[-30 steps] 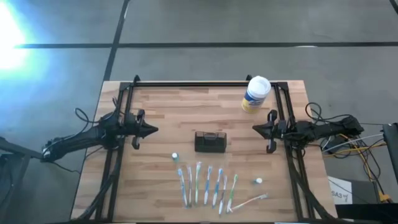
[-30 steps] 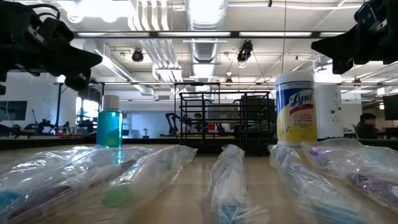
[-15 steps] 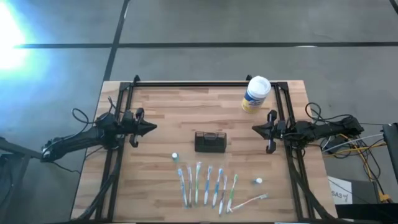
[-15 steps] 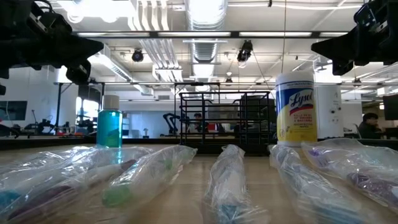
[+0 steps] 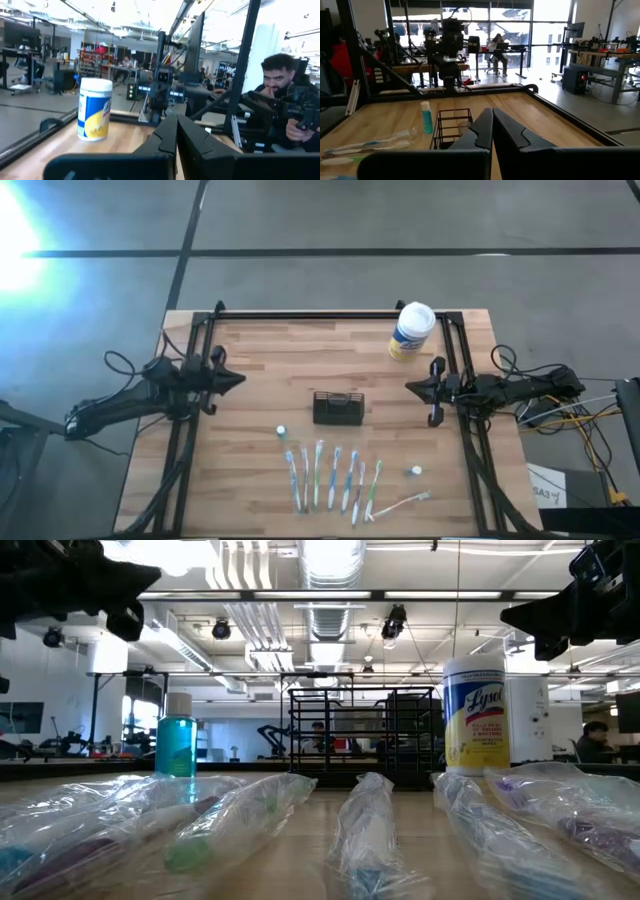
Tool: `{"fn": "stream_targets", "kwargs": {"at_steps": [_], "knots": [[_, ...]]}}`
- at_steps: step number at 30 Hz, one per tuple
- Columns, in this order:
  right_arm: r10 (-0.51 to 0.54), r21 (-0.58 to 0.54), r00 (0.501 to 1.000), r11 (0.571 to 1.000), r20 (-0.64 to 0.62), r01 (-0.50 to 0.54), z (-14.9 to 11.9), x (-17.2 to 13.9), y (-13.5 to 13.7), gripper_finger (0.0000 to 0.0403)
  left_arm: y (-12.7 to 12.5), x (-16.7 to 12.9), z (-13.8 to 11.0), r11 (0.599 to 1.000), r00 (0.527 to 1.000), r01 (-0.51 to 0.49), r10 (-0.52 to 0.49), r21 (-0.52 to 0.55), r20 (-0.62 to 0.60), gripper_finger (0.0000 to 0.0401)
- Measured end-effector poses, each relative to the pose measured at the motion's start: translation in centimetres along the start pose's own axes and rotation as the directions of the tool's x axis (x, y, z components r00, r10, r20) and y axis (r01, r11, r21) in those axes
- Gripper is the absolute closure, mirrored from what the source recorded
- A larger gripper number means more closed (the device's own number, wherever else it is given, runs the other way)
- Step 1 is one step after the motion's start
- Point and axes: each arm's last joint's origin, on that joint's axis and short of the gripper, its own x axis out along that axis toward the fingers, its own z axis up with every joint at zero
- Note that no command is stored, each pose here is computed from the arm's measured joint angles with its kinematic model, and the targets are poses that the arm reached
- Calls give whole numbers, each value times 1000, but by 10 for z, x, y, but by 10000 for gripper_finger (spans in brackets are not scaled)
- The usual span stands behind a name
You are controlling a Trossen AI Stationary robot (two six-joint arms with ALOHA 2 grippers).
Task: Pick & Place toothbrushing station
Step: Put the blue mouthwash into the wire organizer
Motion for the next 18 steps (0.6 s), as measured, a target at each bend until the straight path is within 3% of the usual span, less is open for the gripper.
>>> {"fn": "stream_targets", "kwargs": {"at_steps": [9, 18], "knots": [[0, 3, 1000, 1000, 0, 0, 0, 0, 0, 394, -2, 12, 37, 998, 998, -64, 64, 6, 30, 392], [0, 7, 1000, 1000, 0, 0, 0, 0, 0, 394, -1, 41, 77, 998, 998, -70, 70, 0, 2, 392]]}}
